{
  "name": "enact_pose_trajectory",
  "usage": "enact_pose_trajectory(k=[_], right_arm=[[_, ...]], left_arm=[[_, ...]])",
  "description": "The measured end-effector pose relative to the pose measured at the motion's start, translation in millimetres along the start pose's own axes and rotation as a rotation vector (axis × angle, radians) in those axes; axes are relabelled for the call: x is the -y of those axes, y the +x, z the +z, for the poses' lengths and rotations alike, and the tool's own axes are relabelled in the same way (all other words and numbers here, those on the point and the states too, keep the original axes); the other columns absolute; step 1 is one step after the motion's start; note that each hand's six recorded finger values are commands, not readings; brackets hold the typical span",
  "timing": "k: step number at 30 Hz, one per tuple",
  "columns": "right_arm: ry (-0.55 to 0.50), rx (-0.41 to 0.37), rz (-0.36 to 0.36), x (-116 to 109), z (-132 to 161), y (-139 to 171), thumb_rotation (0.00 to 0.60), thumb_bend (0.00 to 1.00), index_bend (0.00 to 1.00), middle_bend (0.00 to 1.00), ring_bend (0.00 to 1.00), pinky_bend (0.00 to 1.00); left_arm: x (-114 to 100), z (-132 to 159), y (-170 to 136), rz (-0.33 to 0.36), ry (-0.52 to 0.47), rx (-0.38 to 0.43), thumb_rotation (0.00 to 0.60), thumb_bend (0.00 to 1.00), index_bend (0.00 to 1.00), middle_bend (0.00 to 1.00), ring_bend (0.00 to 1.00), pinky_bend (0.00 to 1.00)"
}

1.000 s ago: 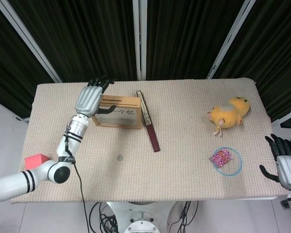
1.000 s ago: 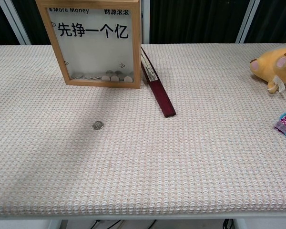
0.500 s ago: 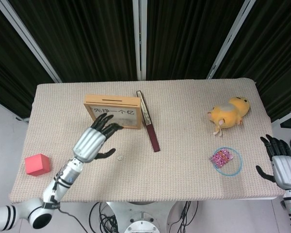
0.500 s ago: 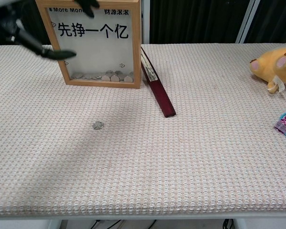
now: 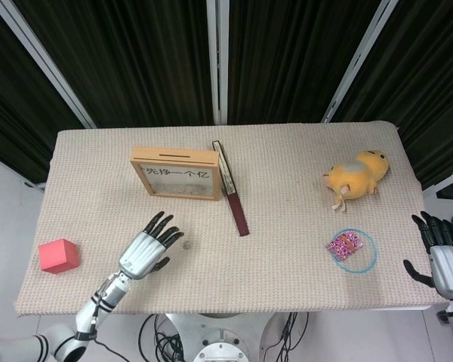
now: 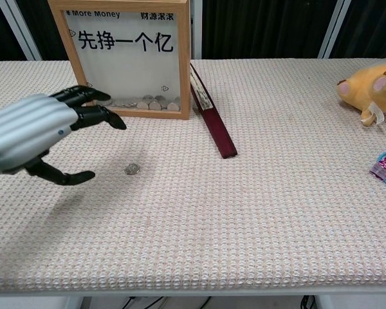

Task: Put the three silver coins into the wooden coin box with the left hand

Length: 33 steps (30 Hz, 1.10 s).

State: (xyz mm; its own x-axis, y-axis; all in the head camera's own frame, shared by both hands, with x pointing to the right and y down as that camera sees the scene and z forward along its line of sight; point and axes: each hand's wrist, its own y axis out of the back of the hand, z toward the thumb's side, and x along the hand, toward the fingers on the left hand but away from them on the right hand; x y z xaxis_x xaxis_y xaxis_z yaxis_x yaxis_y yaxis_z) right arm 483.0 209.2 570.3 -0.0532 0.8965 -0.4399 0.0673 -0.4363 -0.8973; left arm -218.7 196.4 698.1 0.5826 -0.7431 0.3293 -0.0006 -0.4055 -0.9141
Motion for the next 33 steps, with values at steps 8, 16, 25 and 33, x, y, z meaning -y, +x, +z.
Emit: enact_pose_trajectory(k=[8,16,25,33], right_arm=[[-0.003,0.011,0.002,1,-4,0,0.6,0.23,0.0,0.0,0.0,0.0],[-0.005,0.014,0.002,0,-6,0,0.6,0.23,0.0,0.0,0.0,0.0],[-0.005,0.009,0.012,2,-5,-2,0.6,0.23,0.0,0.0,0.0,0.0],[-0.005,0.017,0.015,3,-8,-2,0.6,0.23,0.0,0.0,0.0,0.0]], left_arm=[[27,3,10,-0.04,-0.052,-0.057,0.6,0.24,0.27,0.23,0.05,0.02],[37,1,15,-0.062,-0.052,-0.079,0.6,0.24,0.31,0.23,0.05,0.02],[39,3,23,-0.064,-0.089,-0.085,0.6,0.24,0.33,0.23,0.05,0.02],[45,7,26,-0.128,-0.18,-0.102,0.6,0.24,0.36,0.23,0.05,0.02]])
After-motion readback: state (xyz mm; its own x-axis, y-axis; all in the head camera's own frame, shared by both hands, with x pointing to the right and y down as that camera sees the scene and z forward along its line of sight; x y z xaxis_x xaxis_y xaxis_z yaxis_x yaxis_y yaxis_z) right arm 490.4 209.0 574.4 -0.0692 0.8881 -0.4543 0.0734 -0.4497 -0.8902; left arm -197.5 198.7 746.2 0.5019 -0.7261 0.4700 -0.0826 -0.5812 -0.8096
